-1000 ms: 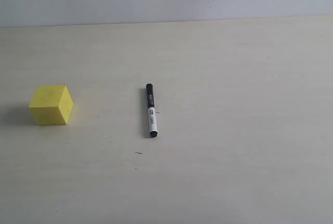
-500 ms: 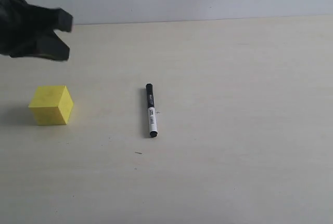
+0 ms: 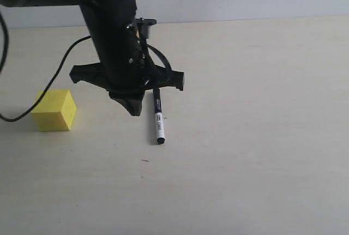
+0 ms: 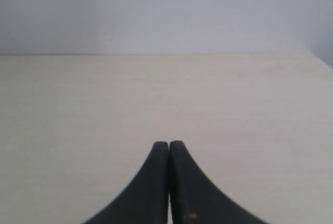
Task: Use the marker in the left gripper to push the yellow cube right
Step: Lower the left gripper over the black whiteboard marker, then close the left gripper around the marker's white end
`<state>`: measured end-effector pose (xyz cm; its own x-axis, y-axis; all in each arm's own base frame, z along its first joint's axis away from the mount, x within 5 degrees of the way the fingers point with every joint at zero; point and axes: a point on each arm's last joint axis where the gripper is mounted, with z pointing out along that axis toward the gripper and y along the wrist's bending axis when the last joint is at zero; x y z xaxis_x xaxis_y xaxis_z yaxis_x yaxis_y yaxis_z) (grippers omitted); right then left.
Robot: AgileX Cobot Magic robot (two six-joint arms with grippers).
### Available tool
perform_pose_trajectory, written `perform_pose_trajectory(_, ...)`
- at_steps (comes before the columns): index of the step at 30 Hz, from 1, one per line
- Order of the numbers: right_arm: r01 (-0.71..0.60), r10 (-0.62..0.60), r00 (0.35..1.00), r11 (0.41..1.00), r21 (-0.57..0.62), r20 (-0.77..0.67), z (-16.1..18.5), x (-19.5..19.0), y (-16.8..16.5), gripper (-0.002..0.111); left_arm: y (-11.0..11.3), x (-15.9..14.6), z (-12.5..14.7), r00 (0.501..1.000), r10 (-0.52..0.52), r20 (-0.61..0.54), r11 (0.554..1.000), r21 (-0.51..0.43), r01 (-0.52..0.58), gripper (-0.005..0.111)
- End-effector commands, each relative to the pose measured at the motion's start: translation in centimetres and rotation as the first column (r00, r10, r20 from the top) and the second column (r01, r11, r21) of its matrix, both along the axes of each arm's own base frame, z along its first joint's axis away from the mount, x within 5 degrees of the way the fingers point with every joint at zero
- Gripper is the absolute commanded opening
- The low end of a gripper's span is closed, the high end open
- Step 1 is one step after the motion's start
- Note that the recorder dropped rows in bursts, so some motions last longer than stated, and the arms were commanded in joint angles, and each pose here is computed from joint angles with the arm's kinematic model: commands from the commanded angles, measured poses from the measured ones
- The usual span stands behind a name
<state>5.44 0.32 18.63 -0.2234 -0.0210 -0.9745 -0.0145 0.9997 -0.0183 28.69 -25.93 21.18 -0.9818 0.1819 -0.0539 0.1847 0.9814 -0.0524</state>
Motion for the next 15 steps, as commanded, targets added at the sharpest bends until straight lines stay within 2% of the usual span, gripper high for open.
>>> perform_pose_trajectory(1,0.007,-0.007,1.0,1.0,-0.008,0.013,0.0,0.0,-0.1,0.0,-1.6,1.7,-0.6,1.0,0.025,0.012,1.0,-0.004,-0.025,0.0)
perform_pose_trajectory(4,0.007,-0.007,1.0,1.0,-0.008,0.013,0.0,0.0,-0.1,0.0,-2.9,3.0,-1.8,1.0,0.023,0.013,1.0,-0.005,-0.023,0.0)
perform_pose_trajectory(8,0.007,-0.007,1.0,1.0,-0.008,0.013,0.0,0.0,-0.1,0.0,-3.5,3.6,-3.2,1.0,0.023,0.01,1.0,-0.002,-0.023,0.002)
perform_pose_trajectory(11,0.007,-0.007,1.0,1.0,-0.008,0.013,0.0,0.0,-0.1,0.0,-3.6,3.8,-4.2,0.999,0.045,-0.001,0.999,0.007,-0.045,0.011)
perform_pose_trajectory(15,0.007,-0.007,1.0,1.0,-0.008,0.013,0.0,0.0,-0.1,0.0,-3.7,3.9,-5.6,0.997,0.074,-0.024,0.997,0.029,-0.073,0.03)
